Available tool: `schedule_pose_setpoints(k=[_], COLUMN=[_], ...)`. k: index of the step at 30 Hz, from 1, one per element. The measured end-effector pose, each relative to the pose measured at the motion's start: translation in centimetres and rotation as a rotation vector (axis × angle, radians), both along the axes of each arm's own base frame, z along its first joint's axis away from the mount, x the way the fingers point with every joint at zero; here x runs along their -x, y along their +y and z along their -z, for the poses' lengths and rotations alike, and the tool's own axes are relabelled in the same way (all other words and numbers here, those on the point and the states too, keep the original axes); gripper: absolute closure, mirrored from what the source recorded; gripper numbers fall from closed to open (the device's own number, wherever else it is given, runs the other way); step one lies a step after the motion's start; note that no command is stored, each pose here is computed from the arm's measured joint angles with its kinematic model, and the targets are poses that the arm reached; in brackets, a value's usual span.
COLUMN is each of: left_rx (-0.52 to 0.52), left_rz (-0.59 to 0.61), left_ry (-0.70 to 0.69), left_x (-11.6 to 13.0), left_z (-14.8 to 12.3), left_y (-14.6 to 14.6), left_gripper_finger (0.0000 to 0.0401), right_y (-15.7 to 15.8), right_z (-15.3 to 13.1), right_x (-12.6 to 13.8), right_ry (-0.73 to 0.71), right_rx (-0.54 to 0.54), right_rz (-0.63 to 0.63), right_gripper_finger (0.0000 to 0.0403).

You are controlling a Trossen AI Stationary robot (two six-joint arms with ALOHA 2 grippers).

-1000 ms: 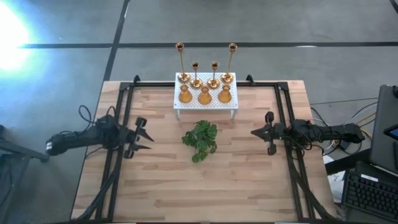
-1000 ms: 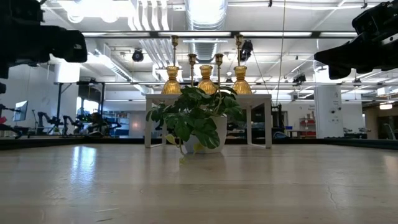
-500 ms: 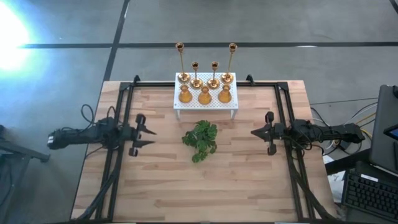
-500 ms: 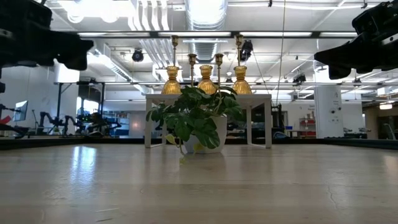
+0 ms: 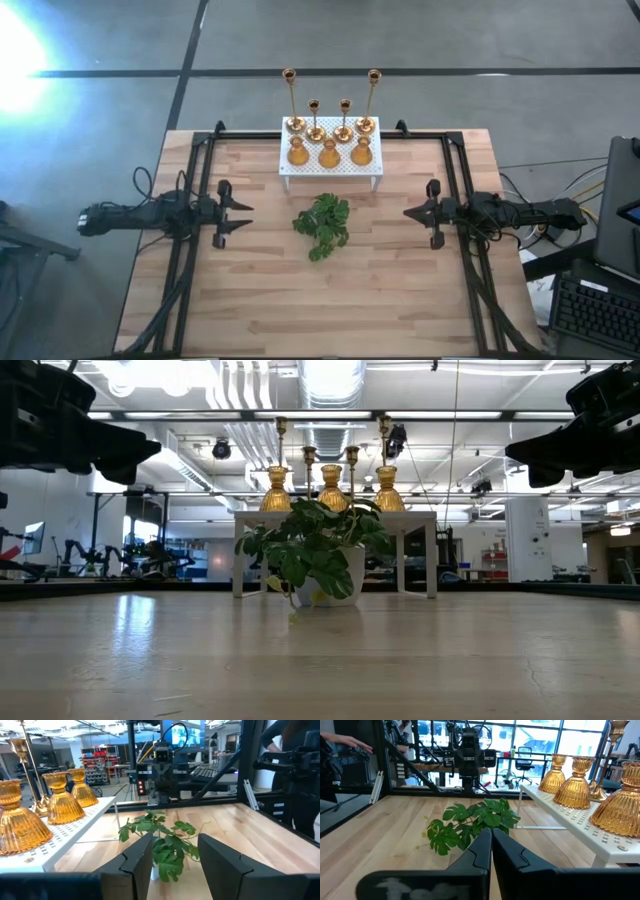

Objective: Pick & Place candle stick holders
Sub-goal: Return to Home Position

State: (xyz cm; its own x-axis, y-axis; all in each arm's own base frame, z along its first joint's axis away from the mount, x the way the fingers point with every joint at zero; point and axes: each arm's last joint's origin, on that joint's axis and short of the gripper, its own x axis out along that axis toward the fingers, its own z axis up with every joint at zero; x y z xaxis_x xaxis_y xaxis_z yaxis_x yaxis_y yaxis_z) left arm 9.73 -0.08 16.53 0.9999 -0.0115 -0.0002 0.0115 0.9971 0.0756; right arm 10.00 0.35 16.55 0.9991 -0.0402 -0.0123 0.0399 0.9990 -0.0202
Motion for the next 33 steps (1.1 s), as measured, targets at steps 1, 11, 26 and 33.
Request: schedule_pose_setpoints(k=[1, 11, 26, 33], left_rx=[0.002, -0.044, -0.047, -0.047], left_rz=[0.002, 0.017, 0.013, 0.013], left_ry=[0.0, -0.012, -0.017, -0.017], left_x=[0.0, -0.01, -0.02, -0.03], left_z=[0.01, -0.07, -0.12, -0.13], left_y=[-0.03, -0.17, -0.16, -0.16], left_gripper_finger=[0.024, 0.024, 0.024, 0.024], right_y=[0.0, 0.0, 0.0, 0.0], right_z=[-0.01, 0.0, -0.01, -0.01], right_x=[0.0, 0.0, 0.0, 0.0], right_ry=[0.0, 0.0, 0.0, 0.0], right_rx=[0.0, 0.0, 0.0, 0.0], right_rz=[0.0, 0.0, 0.0, 0.0], right_gripper_finger=[0.0394, 0.0394, 0.0394, 0.0394])
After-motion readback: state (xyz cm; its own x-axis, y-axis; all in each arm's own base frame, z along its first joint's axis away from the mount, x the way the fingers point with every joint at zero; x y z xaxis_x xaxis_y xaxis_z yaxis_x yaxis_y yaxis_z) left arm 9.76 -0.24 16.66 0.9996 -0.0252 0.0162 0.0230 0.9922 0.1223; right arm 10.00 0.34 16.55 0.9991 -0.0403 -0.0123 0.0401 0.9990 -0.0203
